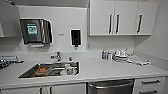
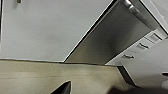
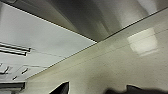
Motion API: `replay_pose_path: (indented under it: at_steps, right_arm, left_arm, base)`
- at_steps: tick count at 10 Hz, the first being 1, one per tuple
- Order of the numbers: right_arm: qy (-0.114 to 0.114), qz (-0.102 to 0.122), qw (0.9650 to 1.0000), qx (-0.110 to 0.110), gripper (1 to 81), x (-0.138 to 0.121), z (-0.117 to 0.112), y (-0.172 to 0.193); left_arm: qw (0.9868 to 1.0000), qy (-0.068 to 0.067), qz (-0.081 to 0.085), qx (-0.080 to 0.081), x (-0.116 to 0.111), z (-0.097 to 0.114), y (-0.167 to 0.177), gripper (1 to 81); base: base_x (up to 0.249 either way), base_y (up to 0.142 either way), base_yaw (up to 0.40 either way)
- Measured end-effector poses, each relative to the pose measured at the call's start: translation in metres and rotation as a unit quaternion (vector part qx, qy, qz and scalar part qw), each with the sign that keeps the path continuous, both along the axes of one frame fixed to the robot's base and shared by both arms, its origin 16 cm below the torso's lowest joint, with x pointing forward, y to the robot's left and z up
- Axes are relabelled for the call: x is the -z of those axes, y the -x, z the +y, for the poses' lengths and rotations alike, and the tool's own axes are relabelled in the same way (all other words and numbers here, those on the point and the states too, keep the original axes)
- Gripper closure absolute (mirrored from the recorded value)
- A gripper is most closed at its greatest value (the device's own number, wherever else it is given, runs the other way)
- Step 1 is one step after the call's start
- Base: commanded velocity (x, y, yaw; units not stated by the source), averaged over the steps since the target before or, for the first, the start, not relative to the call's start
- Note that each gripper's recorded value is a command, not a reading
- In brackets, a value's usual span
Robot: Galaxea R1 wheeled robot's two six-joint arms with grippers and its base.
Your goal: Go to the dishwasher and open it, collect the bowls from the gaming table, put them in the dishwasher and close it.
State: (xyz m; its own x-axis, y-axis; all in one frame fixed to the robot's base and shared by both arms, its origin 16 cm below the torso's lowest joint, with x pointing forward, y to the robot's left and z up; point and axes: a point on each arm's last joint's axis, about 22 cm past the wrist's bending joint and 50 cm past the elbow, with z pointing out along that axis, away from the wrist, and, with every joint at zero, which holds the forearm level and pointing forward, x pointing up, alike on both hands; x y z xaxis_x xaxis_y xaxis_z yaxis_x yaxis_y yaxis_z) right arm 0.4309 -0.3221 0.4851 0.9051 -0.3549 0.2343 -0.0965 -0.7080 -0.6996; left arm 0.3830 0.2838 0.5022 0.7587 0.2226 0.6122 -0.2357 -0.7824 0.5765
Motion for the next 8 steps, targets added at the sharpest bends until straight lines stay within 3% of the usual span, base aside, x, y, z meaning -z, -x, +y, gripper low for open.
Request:
replay_pose_path:
  at_steps: [2, 5, 8]
  right_arm:
    - [-0.014, -0.002, 0.9998, 0.013, 1.0, -0.018, -0.001, -0.014]
    - [-0.036, -0.024, 0.9989, 0.015, 1.0, -0.062, 0.004, -0.048]
    - [-0.056, -0.052, 0.9969, 0.019, 1.0, -0.122, 0.001, -0.084]
  left_arm:
    - [0.9998, 0.015, -0.011, -0.008, -0.009, -0.01, -0.003, 1.0]
    - [0.9995, 0.028, -0.013, -0.007, -0.014, -0.022, -0.002, 1.0]
    - [0.9994, 0.03, -0.013, -0.006, -0.014, -0.024, -0.002, 1.0]
  base:
    - [0.0, 0.0, 0.0]
    - [0.0, 0.0, 0.0]
    - [0.0, 0.0, 0.0]
